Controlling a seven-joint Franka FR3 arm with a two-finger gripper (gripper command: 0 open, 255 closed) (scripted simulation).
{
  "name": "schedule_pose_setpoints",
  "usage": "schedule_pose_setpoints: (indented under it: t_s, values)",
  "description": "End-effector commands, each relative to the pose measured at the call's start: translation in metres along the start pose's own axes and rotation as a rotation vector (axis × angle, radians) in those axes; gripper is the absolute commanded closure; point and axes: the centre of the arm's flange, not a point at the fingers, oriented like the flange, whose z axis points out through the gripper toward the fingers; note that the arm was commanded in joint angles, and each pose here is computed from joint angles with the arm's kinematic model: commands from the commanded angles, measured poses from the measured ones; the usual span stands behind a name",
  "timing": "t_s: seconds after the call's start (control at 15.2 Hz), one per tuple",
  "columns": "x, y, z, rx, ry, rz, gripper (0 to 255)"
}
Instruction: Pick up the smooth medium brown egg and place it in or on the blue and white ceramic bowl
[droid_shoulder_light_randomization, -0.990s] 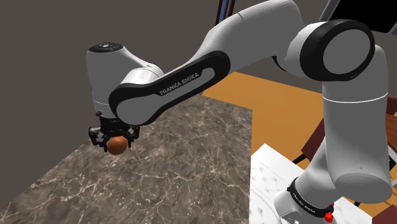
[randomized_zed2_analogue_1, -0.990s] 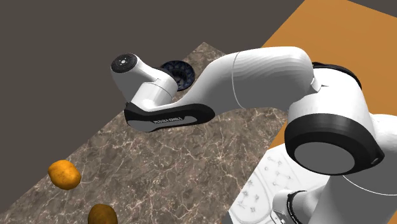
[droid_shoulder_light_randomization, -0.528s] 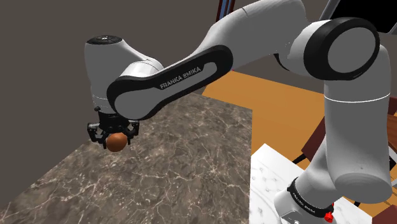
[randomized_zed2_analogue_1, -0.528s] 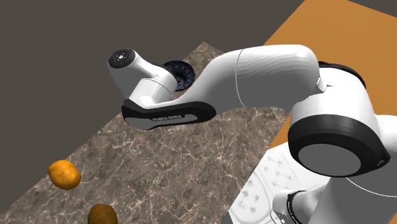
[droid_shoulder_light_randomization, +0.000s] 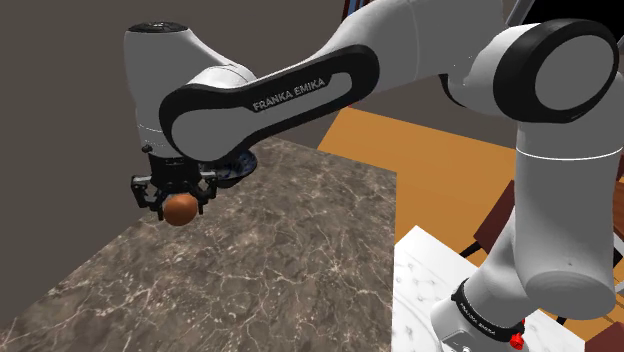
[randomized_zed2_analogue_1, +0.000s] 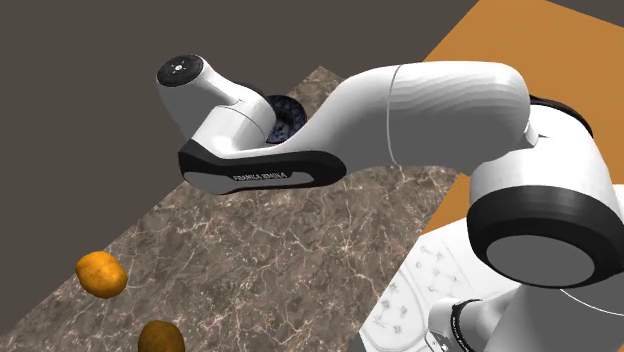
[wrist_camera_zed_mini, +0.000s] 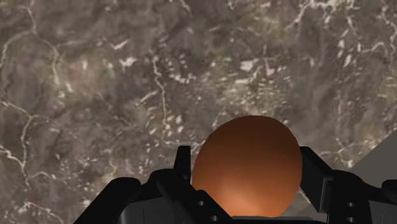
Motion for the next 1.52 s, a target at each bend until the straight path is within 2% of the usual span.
schedule_pose_setpoints:
  t_s: [0.0, 1.06, 1.45]
  values:
    - [0.000, -0.001, -0.011, 0.000, 0.000, 0.000, 255]
    - [0.004, -0.007, -0.094, 0.000, 0.000, 0.000, 255]
    - [0.071, 0.035, -0.095, 0.000, 0.000, 0.000, 255]
